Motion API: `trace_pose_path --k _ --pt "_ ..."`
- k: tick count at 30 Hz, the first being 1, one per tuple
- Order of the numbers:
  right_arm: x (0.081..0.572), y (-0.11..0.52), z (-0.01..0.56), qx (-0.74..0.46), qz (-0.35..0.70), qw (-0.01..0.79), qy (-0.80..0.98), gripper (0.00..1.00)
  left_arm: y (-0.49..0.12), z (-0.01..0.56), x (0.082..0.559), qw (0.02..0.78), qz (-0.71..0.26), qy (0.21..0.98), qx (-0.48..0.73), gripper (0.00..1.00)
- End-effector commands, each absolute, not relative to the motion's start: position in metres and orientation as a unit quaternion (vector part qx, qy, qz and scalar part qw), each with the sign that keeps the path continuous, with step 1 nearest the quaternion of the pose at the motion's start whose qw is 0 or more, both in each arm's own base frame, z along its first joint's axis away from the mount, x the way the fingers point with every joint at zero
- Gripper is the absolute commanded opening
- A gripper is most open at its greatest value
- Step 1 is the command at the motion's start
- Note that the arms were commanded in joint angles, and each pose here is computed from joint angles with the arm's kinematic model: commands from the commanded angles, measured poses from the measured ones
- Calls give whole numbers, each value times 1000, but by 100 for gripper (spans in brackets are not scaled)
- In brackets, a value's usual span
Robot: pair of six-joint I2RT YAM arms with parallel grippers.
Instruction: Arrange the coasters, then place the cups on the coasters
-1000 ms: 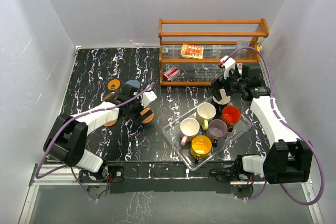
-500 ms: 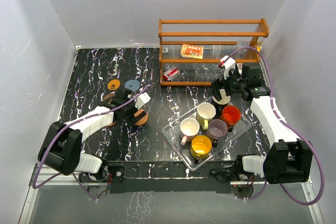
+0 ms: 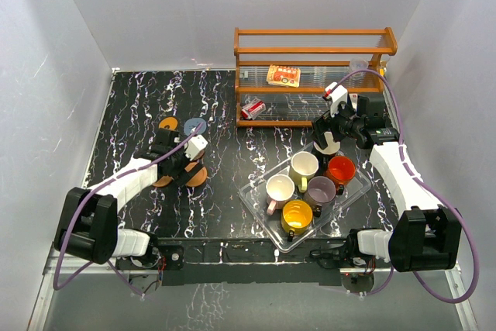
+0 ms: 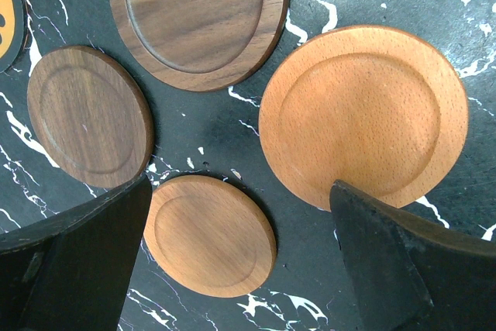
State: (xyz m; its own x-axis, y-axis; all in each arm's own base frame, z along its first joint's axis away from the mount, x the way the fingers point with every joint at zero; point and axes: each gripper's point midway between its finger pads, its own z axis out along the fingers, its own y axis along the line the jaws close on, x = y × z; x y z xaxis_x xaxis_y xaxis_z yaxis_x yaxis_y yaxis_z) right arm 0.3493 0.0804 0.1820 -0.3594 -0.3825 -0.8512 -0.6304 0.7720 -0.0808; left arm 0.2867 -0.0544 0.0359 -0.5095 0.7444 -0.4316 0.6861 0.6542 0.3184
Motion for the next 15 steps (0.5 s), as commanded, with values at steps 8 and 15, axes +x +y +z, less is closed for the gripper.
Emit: trace_pose_path --k 8,15 --pt "350 82 196 -315 132 494 799 98 -39 26 264 220 55 874 430 99" --pt "350 82 196 -316 133 494 799 98 -37 27 263 216 54 875 431 99"
